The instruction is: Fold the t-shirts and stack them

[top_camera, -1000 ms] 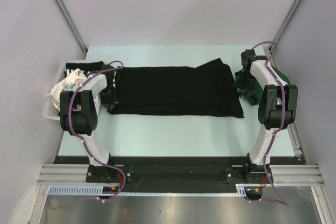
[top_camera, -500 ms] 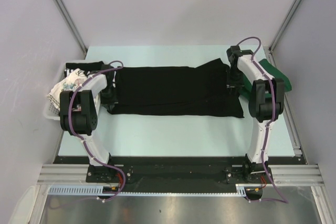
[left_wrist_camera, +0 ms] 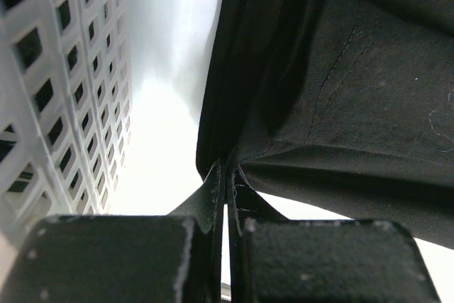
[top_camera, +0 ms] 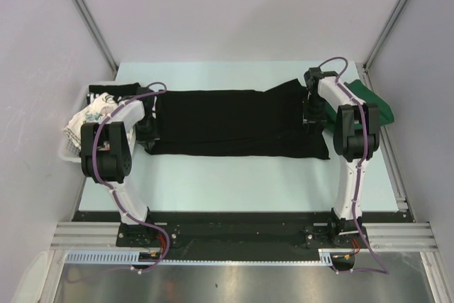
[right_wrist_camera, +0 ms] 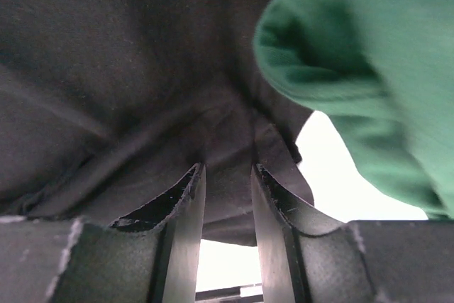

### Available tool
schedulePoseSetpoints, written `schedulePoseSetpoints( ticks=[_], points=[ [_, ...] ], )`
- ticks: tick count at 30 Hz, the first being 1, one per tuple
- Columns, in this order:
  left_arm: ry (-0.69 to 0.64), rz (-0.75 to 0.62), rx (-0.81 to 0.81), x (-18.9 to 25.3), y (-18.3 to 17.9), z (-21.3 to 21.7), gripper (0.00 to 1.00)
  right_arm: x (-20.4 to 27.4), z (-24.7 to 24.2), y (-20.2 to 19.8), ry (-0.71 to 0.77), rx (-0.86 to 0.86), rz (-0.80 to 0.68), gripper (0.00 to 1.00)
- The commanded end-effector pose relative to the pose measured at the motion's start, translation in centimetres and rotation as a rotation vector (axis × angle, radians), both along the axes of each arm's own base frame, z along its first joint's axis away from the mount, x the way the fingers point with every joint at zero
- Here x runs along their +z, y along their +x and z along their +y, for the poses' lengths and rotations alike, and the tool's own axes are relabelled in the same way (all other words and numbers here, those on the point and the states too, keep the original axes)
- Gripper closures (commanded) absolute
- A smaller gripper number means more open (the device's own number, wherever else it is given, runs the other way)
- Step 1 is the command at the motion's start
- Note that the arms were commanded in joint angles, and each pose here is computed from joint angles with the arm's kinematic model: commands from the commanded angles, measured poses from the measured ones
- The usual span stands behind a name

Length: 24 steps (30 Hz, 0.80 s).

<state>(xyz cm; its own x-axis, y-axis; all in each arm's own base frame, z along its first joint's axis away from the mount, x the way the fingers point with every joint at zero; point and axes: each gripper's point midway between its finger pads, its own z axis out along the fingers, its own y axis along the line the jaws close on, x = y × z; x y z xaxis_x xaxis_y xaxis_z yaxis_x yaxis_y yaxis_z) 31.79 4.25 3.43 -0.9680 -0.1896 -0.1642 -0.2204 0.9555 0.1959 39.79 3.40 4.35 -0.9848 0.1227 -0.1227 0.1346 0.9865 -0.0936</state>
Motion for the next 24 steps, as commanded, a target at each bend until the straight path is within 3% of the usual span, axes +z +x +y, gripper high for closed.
schedulePoseSetpoints(
  ticks=[1, 6, 12, 24],
  points=[
    [0.181, -0.061, 0.194, 2.2, 0.2, 6.6, 1.00, -1.2, 0.9, -0.9, 0.044, 0.014, 0.051, 0.66],
    [0.180, -0.063, 0.191, 2.3, 0.2, 6.5, 1.00, -1.9, 1.4, -1.2, 0.068, 0.012, 0.069, 0.99],
    [0.180, -0.065, 0.194, 2.3, 0.1, 6.6, 1.00, -1.1, 1.3, -0.7, 0.065, 0.012, 0.046, 1.00],
    [0.172, -0.065, 0.193, 2.2, 0.2, 6.5, 1.00, 5.6, 0.5, 4.7, 0.005, 0.034, -0.157, 1.00]
  ],
)
